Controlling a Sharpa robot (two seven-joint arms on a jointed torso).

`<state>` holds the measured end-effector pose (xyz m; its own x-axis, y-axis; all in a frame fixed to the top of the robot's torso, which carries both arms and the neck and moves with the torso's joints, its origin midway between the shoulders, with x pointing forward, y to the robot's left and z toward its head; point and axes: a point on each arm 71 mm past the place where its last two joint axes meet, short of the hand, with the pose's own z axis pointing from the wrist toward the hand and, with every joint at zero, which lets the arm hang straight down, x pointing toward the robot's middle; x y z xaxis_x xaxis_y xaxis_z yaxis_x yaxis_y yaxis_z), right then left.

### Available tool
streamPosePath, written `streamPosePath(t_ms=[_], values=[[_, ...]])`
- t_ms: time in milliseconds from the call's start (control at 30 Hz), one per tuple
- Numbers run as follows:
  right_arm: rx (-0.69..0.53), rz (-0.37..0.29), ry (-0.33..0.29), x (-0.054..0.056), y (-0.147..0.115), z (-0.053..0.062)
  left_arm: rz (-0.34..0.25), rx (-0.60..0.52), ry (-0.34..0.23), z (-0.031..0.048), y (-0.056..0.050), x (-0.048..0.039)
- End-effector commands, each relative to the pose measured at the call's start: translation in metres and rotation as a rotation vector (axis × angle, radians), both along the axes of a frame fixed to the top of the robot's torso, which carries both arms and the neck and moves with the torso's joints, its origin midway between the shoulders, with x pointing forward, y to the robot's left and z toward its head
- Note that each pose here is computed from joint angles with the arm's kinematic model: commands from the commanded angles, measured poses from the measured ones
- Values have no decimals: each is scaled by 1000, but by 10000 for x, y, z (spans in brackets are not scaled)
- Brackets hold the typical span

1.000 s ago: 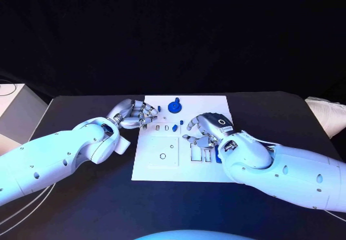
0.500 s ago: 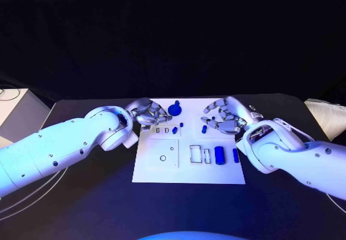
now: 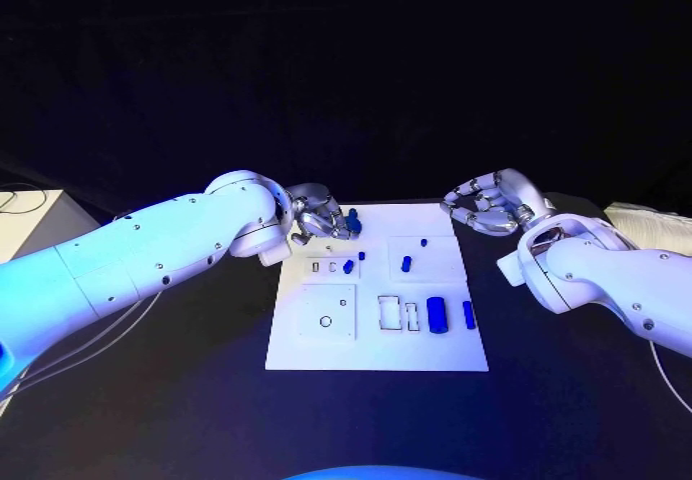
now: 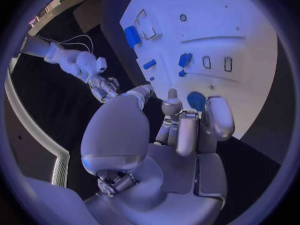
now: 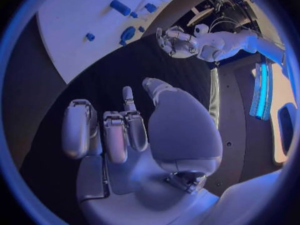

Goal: Assemble the parts on the task board

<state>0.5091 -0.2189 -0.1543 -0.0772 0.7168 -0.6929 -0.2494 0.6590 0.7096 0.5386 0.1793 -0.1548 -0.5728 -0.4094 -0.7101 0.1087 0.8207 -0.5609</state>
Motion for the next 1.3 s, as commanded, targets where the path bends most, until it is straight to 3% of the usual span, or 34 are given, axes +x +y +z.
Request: streamPosePath(t_ms=[33, 200, 500, 1000, 1300], values=[[71, 9, 21, 48, -29, 23, -54, 188, 89, -64, -55, 14], [74, -3, 19, 98, -50, 50, -81, 301, 130, -51, -171, 120], [69, -7, 15, 140, -30, 76, -123, 403, 189, -58, -285, 206], [64, -9, 19, 160, -14, 81, -147, 429, 202, -40, -386, 227], [62, -6, 20, 165, 6, 81, -148, 435, 218, -105, -423, 240]])
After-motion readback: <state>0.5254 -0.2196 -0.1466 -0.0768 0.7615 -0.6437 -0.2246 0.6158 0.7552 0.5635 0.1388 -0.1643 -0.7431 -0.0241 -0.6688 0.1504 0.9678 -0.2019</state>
